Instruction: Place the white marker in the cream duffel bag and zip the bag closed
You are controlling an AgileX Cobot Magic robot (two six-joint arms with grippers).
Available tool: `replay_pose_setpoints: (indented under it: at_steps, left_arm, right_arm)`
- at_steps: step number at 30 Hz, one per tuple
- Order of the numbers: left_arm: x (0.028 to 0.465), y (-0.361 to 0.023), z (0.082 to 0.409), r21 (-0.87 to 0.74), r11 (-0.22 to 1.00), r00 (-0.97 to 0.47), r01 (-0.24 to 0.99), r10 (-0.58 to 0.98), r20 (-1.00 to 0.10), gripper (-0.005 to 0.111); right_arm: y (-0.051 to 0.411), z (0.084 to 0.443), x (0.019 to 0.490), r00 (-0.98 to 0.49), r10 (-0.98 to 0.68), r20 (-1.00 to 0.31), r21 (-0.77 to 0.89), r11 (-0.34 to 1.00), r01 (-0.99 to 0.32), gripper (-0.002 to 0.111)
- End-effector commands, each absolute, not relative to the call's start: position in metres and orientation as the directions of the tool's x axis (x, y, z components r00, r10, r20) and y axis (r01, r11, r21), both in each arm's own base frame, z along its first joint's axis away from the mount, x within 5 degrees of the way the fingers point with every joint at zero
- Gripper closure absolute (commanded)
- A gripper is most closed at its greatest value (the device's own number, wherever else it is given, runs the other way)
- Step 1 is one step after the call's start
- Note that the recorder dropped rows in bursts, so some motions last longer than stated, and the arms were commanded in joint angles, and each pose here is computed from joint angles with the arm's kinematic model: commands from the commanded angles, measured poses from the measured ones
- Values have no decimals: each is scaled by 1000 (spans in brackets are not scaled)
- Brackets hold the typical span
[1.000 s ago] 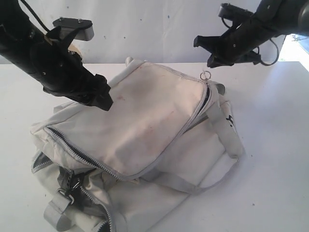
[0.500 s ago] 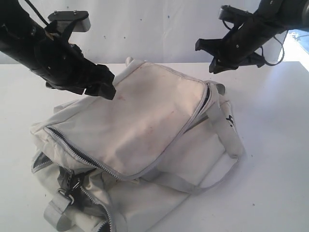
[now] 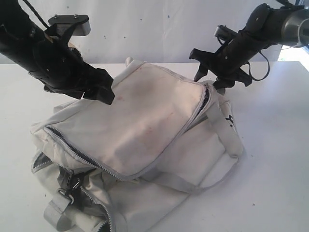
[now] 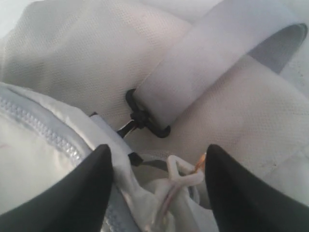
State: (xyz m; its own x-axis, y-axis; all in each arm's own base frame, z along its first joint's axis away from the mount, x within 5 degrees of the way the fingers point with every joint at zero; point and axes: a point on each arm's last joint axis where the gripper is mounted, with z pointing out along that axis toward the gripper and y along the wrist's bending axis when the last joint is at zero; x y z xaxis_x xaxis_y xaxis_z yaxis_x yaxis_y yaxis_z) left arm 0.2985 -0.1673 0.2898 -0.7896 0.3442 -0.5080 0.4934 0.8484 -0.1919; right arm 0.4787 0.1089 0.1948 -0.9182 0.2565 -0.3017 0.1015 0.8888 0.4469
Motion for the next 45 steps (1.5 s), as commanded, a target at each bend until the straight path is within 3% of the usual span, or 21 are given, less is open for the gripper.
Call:
replay_pose_setpoints:
  at_steps: [1,7,18,28,30,36,38,45]
  left_arm:
    - [298,-169,294,-200,848,-789,491,335,-515,24]
    - [298,-169,294,-199,848,-786,491,333,-521,24]
    - [298,-169,294,-199,848,-785,491,332,-522,24]
    - [298,-169,294,-199,848,-786,491,333,-521,24]
    - [298,-169,294,-199,848,-786,491,333,-521,24]
    - [298,-169,294,-199,848,-786,491,333,-521,24]
    - [298,-169,294,-199,848,-786,491,333,-521,24]
    - [298,-169,294,-199,848,-785,491,332,-522,24]
  right_arm:
    - [106,182,483,-944,270,-191,489,860,147,54]
    - [98,178,481,-955,263,-140,480,861,166,56]
    - [91,180,490,-927,310,-211,496,851,172,108]
    - [88,188,497,-909,276,-311,476,873,102,107]
    - [88,188,497,-911,274,-307,476,873,103,101]
    - [87,187,496,-912,275,-305,476,873,104,65]
    - [87,188,497,-908,276,-316,476,874,100,58]
    - [86,190,502,-882,303,-361,481,871,102,62]
